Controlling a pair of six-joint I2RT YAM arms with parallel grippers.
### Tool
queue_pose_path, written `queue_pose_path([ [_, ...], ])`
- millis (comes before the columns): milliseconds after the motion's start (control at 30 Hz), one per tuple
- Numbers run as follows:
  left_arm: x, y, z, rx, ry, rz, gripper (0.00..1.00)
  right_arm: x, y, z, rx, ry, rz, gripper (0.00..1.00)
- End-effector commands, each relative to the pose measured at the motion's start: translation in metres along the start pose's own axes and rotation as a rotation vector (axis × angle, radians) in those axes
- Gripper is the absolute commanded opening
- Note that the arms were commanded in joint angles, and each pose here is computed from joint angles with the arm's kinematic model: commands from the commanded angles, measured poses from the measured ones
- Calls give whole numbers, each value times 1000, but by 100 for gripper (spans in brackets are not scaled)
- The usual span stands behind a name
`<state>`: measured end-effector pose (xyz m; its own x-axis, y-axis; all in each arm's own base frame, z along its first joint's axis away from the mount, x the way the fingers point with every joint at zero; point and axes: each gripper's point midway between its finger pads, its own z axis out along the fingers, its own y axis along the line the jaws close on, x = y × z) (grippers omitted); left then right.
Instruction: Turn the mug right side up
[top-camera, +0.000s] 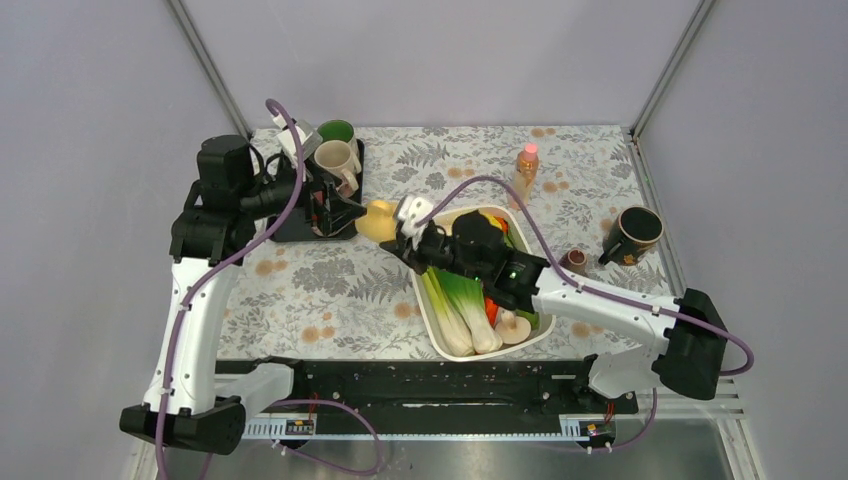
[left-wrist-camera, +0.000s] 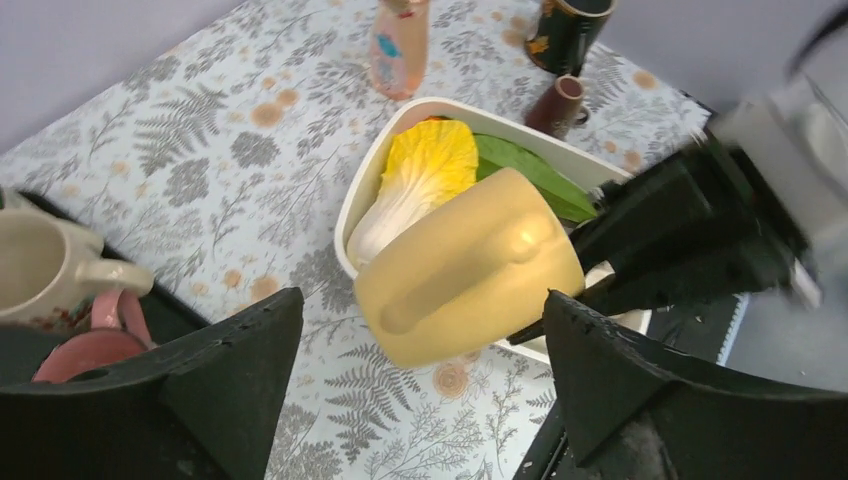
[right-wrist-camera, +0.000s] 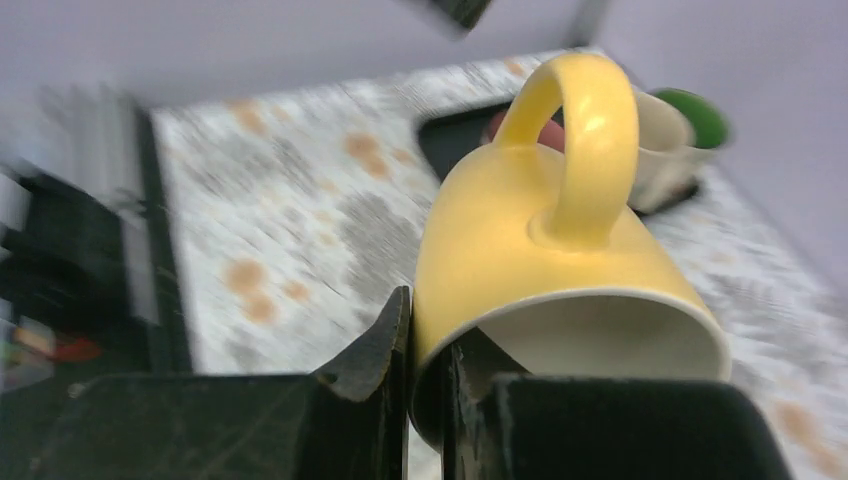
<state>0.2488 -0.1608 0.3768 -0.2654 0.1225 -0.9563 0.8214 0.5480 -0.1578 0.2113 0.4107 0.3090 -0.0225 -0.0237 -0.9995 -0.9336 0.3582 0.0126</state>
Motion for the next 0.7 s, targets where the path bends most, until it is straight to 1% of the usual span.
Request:
queue_pose_path([
  [0,-5,22,-13,-166,47,35,95,1,-37,-17,216,193,-843,0],
  [33,-8,21,-14,-178,52,40,97,4,-37,-17,216,232,-968,0],
  [100,-7,22,-9,-226,85,84,98,4,-36,-16,229,297,-1123,0],
  [167,1,18,1,-252,130,139,98,6,-37,-16,234,380,-1204,0],
  [233,12,18,12,-274,177,164,97,5,-38,-15,243,432,-1253,0],
  [333,28,12,31,-275,228,226,96,4,-37,-12,271,478,-1304,0],
  [467,38,-4,46,-274,243,340,95,1,-40,-7,329,526,-1317,0],
  [533,43,5,48,-338,262,391,94,-2,-39,-5,347,529,-1315,0],
  [600,49,16,52,-404,279,438,91,-6,-37,-5,355,522,-1311,0],
  [667,50,28,55,-487,280,483,85,-10,-33,-3,356,509,-1305,0],
])
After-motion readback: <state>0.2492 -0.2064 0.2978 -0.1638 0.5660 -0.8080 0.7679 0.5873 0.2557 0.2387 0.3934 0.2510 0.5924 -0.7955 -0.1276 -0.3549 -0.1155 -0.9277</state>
